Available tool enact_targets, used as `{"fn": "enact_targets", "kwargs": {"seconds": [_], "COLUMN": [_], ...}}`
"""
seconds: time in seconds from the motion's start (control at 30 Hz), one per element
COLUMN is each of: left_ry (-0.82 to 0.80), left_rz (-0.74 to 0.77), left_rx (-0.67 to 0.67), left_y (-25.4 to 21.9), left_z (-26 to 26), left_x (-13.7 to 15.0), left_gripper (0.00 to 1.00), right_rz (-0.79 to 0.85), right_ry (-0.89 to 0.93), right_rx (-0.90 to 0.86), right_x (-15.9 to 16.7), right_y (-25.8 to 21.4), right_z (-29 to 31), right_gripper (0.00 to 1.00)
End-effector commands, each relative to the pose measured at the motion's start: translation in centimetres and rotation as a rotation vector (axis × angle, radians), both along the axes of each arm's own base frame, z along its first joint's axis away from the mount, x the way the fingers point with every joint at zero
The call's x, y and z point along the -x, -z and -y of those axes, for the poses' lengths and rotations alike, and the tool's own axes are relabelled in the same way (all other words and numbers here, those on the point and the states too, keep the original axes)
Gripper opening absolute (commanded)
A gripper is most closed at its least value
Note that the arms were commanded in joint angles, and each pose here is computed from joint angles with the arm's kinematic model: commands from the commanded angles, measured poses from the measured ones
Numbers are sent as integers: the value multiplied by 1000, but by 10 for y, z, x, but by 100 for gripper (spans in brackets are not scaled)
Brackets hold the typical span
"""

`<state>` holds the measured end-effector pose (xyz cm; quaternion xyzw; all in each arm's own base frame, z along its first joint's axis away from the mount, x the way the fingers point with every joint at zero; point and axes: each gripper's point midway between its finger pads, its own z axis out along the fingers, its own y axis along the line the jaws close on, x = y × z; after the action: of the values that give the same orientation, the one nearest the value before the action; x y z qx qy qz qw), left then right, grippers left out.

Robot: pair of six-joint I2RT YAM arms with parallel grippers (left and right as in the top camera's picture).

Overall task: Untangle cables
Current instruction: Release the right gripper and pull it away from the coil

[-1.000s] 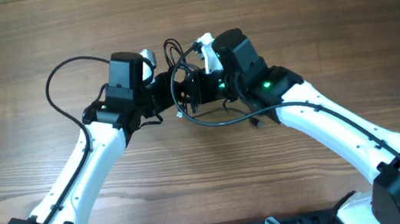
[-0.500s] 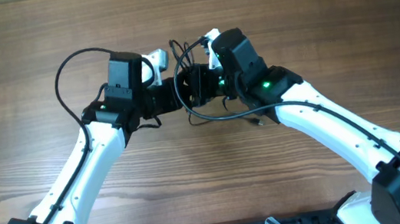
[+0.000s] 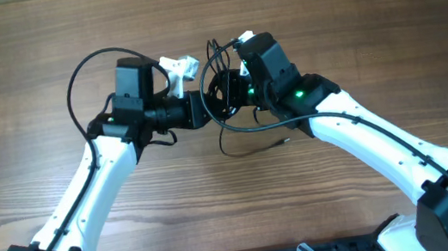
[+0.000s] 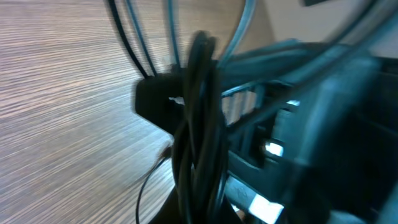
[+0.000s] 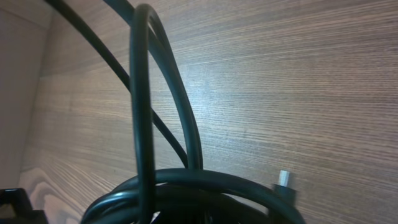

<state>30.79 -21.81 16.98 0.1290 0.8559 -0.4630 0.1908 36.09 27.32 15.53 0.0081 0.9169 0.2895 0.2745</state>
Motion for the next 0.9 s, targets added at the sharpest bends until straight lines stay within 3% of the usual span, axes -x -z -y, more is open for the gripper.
{"fn": "enact_targets", "kwargs": {"seconds": [0.0, 0.13, 0.17, 0.23, 0.3, 0.43, 0.7, 0.87], "left_ry": [173, 162, 157, 136, 98, 37, 22, 237], "left_rz": [28, 28, 29, 35, 44, 61, 67, 198], "left_rx": [198, 200, 193, 167, 123, 51, 41, 217], "left_y": [-38, -38, -37, -33, -26, -16, -15, -45], "left_z": [8, 4, 4, 2, -1, -9, -12, -3], "left_x": [26, 23, 23, 19, 12, 1, -3, 22], "left_gripper": [4, 4, 4, 4, 4, 4, 4, 4], "right_rz": [45, 32, 30, 23, 21, 50, 270, 224], "right_ry": [189, 151, 141, 123, 110, 84, 41, -32], "right_rx": [100, 53, 46, 31, 17, 20, 97, 50], "right_x": [-34, -33, -32, -29, -25, -10, 22, 28], "right_y": [9, 6, 6, 3, -2, -28, -111, -106], "right_z": [45, 39, 37, 34, 33, 41, 101, 134], "right_gripper": [9, 25, 36, 48, 73, 89, 100, 99]}}
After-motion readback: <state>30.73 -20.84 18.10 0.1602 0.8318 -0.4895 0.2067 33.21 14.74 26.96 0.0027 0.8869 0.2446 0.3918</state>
